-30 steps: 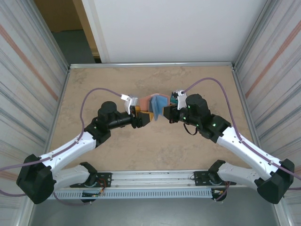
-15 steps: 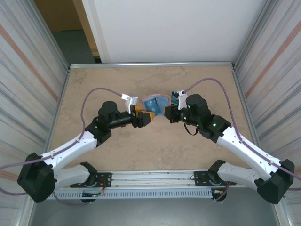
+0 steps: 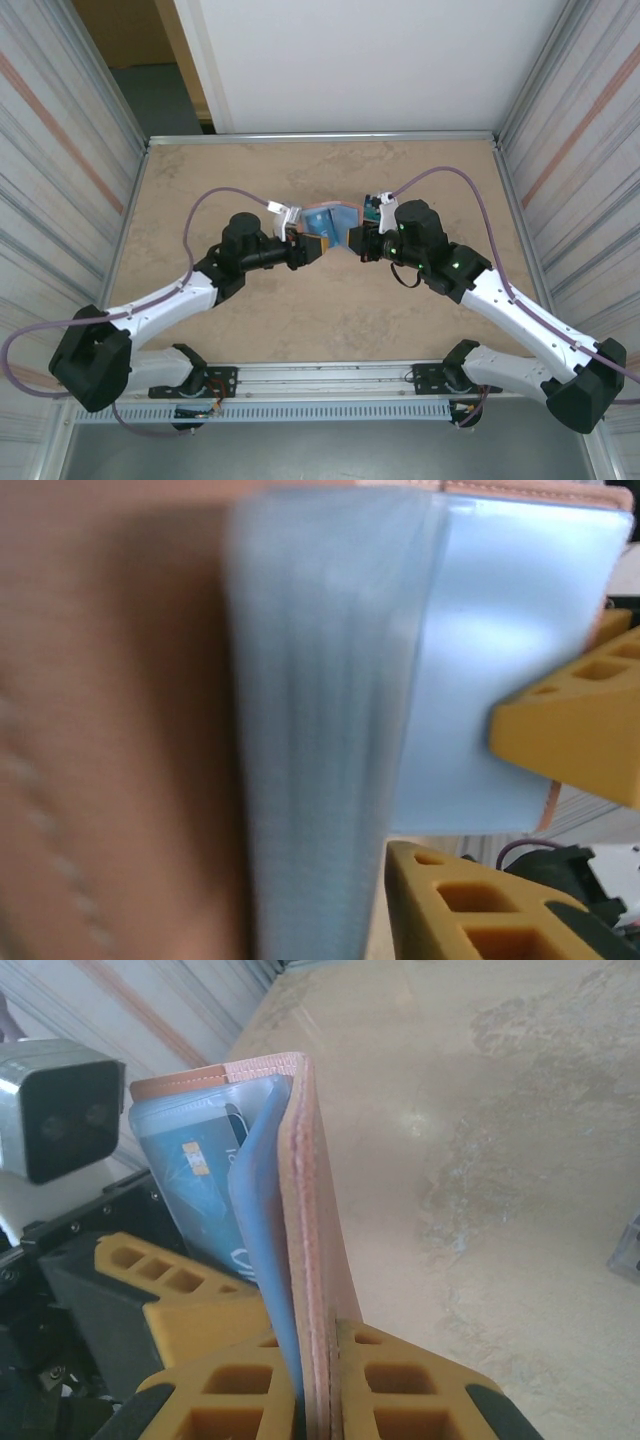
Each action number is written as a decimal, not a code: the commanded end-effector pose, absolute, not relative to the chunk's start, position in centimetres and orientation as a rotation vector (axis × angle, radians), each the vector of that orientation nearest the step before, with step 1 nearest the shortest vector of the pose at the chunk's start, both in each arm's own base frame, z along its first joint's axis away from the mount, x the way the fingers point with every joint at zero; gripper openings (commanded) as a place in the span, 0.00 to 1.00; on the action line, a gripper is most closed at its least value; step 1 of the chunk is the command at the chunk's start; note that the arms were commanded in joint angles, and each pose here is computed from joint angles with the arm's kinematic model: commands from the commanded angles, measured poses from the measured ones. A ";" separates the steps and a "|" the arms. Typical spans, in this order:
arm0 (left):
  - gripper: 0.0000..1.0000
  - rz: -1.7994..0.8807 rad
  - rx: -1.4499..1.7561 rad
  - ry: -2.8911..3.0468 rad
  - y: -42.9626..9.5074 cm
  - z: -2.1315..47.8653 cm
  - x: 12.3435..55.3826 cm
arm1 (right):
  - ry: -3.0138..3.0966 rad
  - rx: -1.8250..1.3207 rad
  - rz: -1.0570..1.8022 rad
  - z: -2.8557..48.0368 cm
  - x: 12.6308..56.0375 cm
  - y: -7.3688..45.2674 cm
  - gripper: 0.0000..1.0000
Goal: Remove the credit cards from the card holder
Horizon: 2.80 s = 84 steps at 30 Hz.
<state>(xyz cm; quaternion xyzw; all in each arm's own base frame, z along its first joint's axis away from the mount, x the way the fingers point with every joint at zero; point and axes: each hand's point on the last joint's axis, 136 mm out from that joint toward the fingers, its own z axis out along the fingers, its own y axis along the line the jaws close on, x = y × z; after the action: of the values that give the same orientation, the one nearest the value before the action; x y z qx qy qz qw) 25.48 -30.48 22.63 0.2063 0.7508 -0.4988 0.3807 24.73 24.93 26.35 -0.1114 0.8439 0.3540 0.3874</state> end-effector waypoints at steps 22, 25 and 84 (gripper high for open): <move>0.01 -1.246 0.561 2.209 -29.6 17.5 23.5 | 1.992 -0.015 0.674 30.8 24.3 16.0 0.99; 0.02 -1.258 0.567 2.273 -29.8 15.8 22.6 | 1.977 0.046 0.614 31.0 24.5 14.4 0.99; 0.53 -0.926 0.327 2.711 -26.7 4.9 23.0 | 2.394 0.059 0.982 20.0 26.7 19.3 0.99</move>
<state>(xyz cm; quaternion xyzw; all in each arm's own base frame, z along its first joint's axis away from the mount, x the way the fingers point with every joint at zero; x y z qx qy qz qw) 22.35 -28.16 3.96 0.1078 0.9238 -0.3540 0.0977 26.87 19.37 20.28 0.0311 0.8796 0.3816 0.2825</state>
